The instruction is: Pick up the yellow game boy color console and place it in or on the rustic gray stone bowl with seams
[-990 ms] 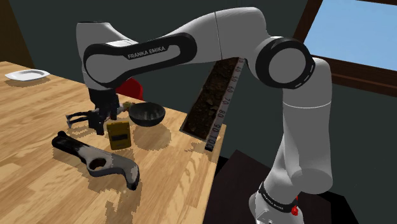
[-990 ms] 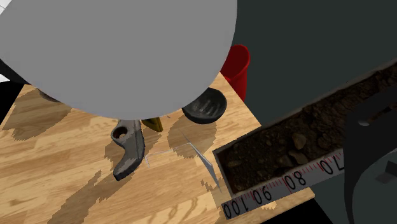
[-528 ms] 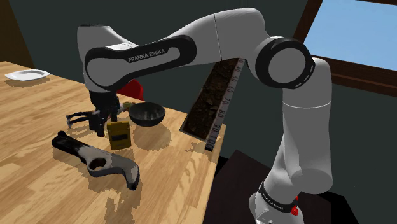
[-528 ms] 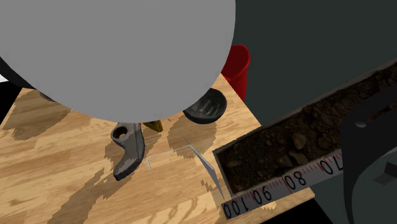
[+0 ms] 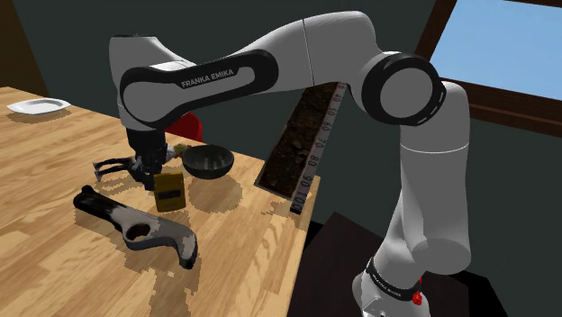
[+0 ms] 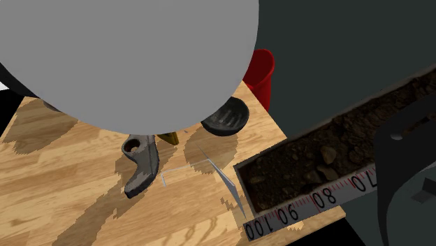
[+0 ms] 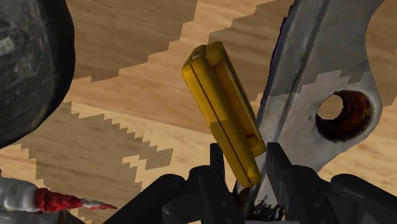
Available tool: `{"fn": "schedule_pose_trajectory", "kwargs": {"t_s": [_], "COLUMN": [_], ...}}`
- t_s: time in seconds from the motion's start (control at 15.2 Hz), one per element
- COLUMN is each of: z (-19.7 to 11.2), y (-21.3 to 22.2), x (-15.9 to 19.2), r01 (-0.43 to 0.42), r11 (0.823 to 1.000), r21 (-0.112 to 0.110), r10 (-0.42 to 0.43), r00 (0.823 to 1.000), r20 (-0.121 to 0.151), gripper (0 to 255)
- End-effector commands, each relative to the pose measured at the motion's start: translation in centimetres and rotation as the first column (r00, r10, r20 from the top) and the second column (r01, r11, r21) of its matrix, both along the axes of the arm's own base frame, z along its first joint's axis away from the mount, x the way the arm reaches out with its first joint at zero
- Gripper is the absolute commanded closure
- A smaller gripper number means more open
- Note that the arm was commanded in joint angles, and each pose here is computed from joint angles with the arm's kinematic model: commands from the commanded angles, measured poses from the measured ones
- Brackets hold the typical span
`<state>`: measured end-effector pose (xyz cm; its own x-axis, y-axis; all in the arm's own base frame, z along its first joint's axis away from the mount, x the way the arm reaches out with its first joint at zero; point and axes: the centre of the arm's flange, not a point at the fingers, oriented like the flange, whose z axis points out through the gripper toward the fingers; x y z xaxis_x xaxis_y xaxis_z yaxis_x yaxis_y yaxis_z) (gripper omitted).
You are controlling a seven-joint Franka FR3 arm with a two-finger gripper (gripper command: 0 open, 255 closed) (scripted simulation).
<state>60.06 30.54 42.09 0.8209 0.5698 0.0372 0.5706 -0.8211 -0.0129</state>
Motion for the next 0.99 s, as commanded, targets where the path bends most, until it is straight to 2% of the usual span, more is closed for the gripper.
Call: {"fn": "schedule_pose_trajectory", "kwargs": {"t_s": [0.0,0.13,0.92], "z": [0.0,0.0,6.3], "y": [0.0,0.0,0.0], "x": [0.0,0.0,0.0], "r01": [0.000,0.000,0.000], "r11": [1.000,1.000,1.000], "r21": [0.000,0.000,0.000], "r10": [0.000,0.000,0.000], "r00": [1.000,1.000,1.000], "r20": [-0.001,-0.001,-0.001], "gripper": [255,255,255]}}
